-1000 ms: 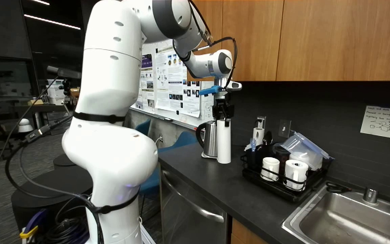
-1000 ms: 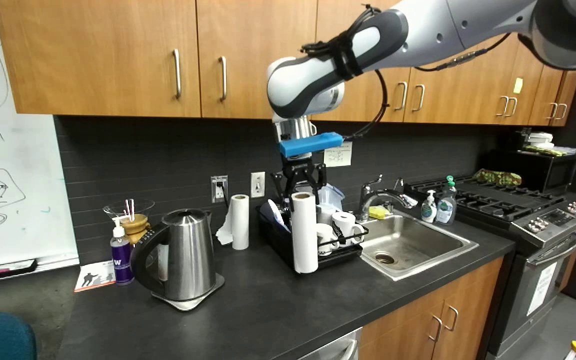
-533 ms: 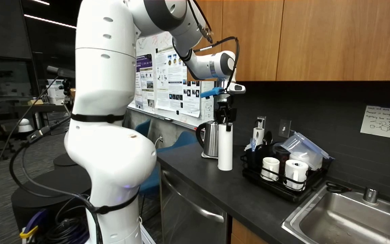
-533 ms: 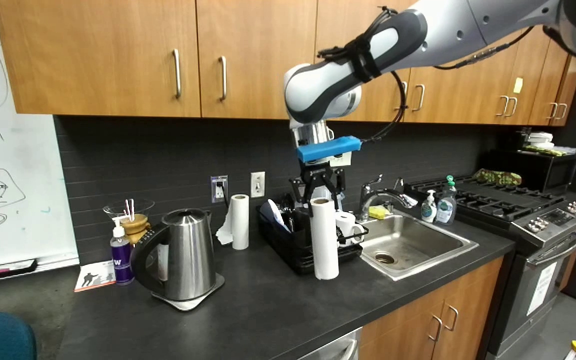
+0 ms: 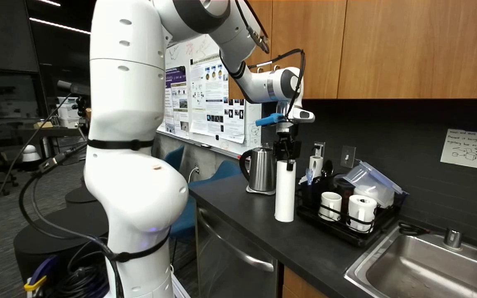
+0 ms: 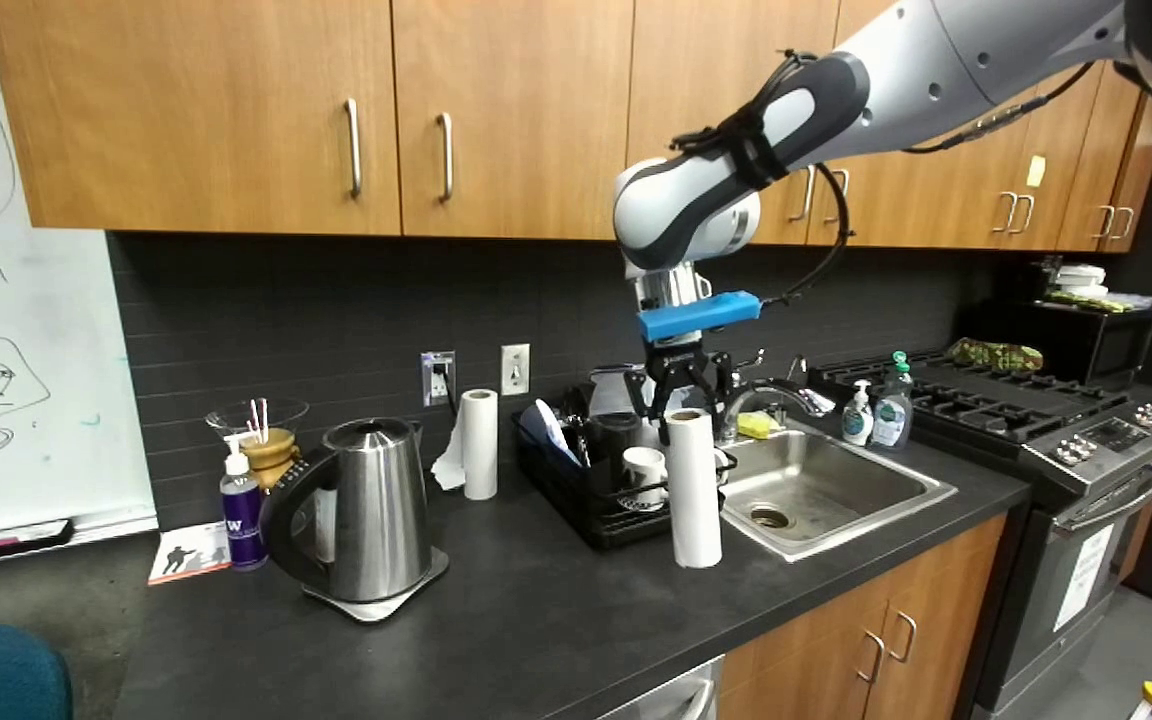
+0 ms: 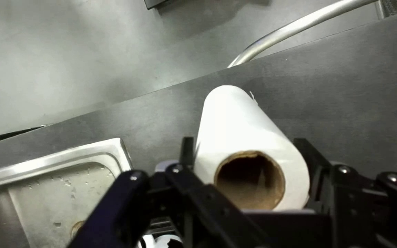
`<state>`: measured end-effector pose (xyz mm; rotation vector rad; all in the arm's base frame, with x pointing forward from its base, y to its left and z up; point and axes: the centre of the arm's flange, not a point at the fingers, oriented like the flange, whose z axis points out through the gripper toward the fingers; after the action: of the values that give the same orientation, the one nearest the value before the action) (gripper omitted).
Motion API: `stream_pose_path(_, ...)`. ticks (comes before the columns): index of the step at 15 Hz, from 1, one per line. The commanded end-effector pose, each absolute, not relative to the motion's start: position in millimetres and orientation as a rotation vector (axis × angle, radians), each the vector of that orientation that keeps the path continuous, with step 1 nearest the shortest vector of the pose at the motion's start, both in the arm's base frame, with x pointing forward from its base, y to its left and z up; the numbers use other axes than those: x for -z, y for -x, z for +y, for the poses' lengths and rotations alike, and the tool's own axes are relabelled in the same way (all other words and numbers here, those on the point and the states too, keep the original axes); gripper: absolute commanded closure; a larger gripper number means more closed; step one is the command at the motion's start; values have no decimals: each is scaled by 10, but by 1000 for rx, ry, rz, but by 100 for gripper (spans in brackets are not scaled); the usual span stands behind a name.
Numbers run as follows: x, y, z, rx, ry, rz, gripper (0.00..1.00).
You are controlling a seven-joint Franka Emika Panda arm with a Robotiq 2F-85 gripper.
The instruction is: Lift the tissue roll in front and place it to the right
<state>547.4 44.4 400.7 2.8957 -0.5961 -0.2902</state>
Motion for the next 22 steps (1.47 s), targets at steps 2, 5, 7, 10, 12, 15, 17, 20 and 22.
stream_pose_path(2,-4004,-5426,87,236,-2915,-693,55)
stream_pose_path(5,-3985,-5529,-115,190,-2912,-734,55)
stream_pose_path(7,-3986,-5571,-222,162,-2913,-758,55)
stream_pose_path(10,-3907,-5625,-337,146,-2922,-791,55)
stream_pose_path(12,-3847,-5656,-366,143,-2928,-801,55)
stream_pose_path(15,-3728,-5755,-335,138,-2956,-808,55)
stream_pose_path(17,-3656,-5817,-298,130,-2973,-792,55)
stream_pose_path(20,-3595,-5858,-274,110,-2990,-767,55)
stream_pose_path(22,-3529,-5885,-284,95,-2995,-757,55)
